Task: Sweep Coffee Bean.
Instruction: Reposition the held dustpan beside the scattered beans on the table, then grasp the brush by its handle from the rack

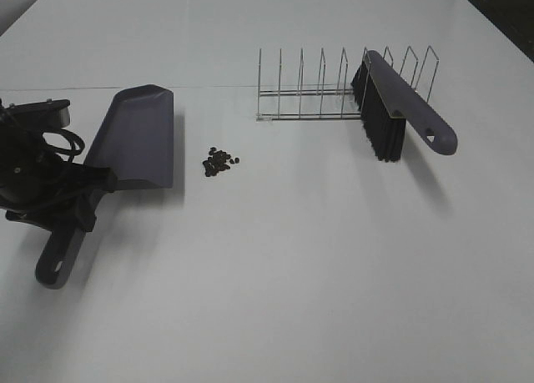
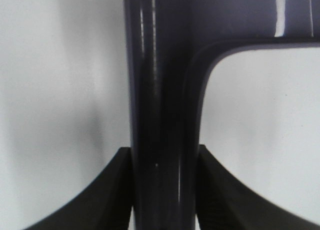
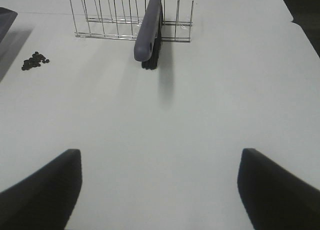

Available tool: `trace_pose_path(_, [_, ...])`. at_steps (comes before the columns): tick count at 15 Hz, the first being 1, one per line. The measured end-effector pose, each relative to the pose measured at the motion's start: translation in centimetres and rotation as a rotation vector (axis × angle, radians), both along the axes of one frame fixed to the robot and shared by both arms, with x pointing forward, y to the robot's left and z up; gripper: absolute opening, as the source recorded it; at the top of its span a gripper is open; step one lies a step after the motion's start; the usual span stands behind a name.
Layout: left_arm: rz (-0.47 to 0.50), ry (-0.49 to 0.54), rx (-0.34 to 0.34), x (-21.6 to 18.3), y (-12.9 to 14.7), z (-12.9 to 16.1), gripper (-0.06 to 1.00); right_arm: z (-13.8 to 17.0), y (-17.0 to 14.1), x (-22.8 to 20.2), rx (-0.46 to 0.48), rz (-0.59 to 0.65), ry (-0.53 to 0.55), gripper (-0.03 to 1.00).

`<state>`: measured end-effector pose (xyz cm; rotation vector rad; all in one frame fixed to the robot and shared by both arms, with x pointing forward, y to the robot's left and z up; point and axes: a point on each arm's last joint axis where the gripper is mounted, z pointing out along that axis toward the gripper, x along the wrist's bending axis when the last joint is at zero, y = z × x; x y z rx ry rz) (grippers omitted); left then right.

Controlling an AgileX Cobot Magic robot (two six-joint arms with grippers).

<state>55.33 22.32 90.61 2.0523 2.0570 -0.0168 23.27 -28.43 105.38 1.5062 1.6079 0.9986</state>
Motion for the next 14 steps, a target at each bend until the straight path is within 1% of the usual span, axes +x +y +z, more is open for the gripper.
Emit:
trace_pose_path(2, [-0.013,0.016,0.010,-0.2,0.1,0.0,0.34,0.1,0.0,0.2,0.001,-0.001,0.001,0.75])
trace_pose_path(4, [-0.014,0.017,0.011,-0.2,0.1,0.0,0.34,1.0,-0.1,1.1,0.014,-0.005,-0.027,0.75])
trace_pose_path(7, [-0.014,0.018,0.011,-0.2,0.1,0.0,0.34,2.1,-0.3,4.3,0.062,-0.015,-0.038,0.75])
trace_pose_path(9, [-0.017,0.028,0.012,-0.3,0.1,-0.1,0.34,2.3,-0.3,6.1,0.090,-0.009,-0.021,0.75])
trace_pose_path(10, [-0.020,0.035,0.014,-0.3,0.1,-0.1,0.34,2.6,-0.2,7.5,0.101,0.008,0.008,0.75])
trace_pose_path(14, [-0.021,0.036,0.016,-0.4,0.1,-0.1,0.34,5.5,-0.3,13.6,0.065,0.091,0.102,0.75])
